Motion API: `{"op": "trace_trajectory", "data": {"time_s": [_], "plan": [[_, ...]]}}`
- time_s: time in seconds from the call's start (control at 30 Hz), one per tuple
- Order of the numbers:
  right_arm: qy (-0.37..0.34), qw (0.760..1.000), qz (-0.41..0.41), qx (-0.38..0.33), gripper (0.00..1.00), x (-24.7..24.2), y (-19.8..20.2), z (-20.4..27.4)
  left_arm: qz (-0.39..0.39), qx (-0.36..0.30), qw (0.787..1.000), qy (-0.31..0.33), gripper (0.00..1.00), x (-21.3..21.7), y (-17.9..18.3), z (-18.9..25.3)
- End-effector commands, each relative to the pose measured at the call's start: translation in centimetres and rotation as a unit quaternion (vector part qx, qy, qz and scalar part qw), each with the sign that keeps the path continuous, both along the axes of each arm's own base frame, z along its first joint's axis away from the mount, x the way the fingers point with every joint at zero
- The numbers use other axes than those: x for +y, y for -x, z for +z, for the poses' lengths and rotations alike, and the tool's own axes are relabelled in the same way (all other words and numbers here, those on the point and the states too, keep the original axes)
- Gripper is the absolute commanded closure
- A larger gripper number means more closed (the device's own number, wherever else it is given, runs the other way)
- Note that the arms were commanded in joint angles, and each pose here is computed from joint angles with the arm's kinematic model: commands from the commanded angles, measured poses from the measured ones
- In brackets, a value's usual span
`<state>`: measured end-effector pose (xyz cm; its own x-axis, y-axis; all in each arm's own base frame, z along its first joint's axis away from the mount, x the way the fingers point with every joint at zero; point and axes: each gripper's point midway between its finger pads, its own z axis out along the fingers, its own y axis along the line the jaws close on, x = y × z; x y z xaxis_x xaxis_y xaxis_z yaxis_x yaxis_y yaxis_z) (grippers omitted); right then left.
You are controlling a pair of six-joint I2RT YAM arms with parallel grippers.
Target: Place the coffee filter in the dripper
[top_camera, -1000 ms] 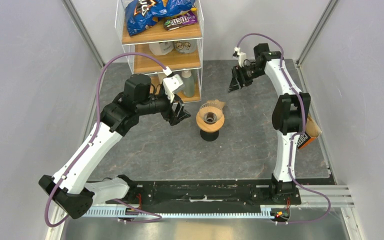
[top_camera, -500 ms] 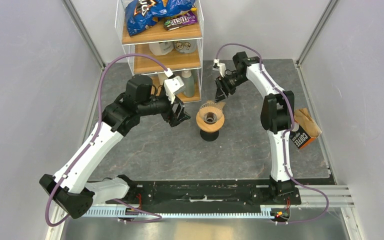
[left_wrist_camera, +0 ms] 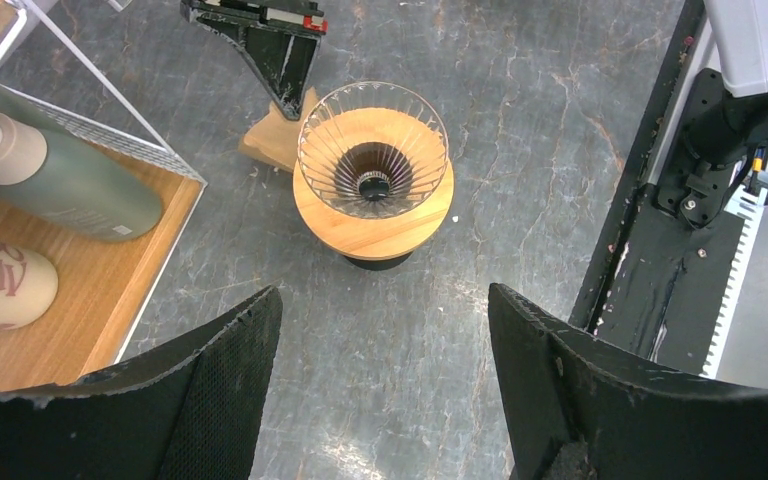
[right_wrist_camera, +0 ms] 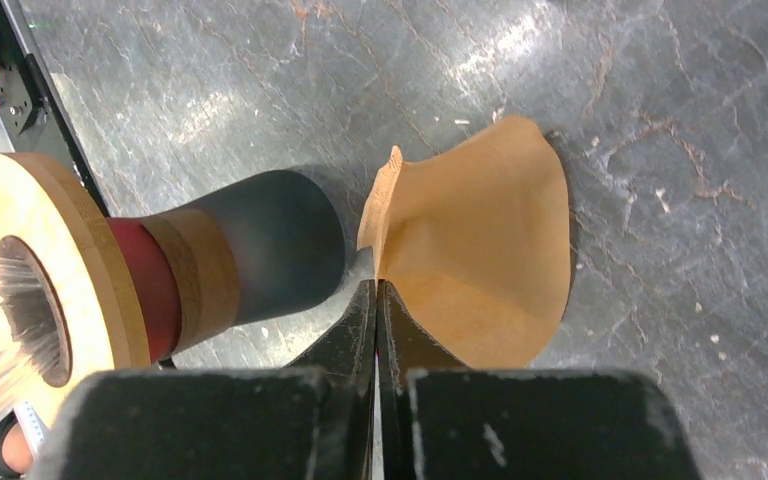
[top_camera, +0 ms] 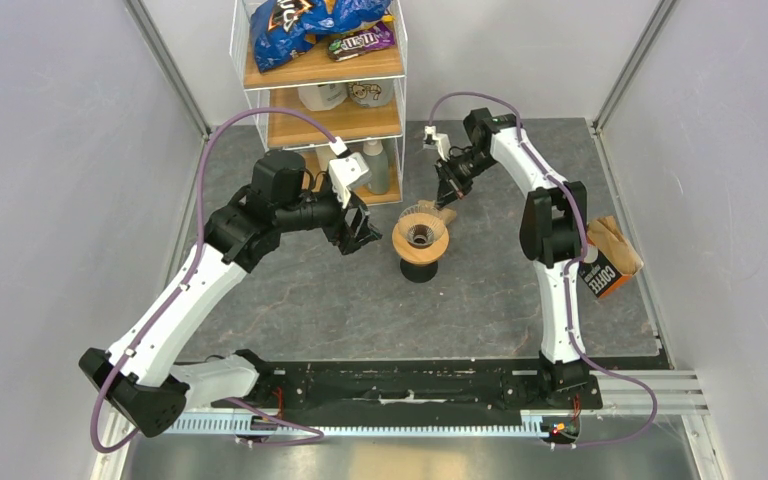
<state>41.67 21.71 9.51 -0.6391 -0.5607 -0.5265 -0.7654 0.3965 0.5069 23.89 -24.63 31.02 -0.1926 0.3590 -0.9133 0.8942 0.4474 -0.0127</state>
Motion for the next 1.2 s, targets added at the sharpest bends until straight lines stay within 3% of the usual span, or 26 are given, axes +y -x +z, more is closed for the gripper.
{"op": "trace_trajectory", "data": {"time_s": [0.0, 0.3, 0.6, 0.77, 1.17], "plan": [[0.007, 0.999, -0.013, -0.052, 1.00, -1.9, -0.5, 5.0, -0.004, 0.003, 1.000, 0.015, 0.20, -0.1, 0.4, 0.6], [0.049, 0.969, -0.050, -0.236, 1.00, -6.6, 0.7, 18.0, 0.014, -0.014, 1.000, 0.019, 0.20, 0.9, 0.8, 0.9], [0.093, 0.902, -0.001, -0.422, 1.00, -4.4, 6.7, 27.1, 0.037, -0.028, 0.999, 0.028, 0.20, 1.7, 0.8, 1.6], [0.101, 0.892, 0.036, -0.440, 1.00, -1.4, 9.7, 26.0, 0.057, -0.037, 0.997, 0.034, 0.20, 2.5, 0.6, 2.3], [0.128, 0.884, 0.088, -0.442, 1.00, 2.2, 11.2, 21.1, 0.066, -0.043, 0.996, 0.033, 0.20, 2.9, 0.4, 2.3]]}}
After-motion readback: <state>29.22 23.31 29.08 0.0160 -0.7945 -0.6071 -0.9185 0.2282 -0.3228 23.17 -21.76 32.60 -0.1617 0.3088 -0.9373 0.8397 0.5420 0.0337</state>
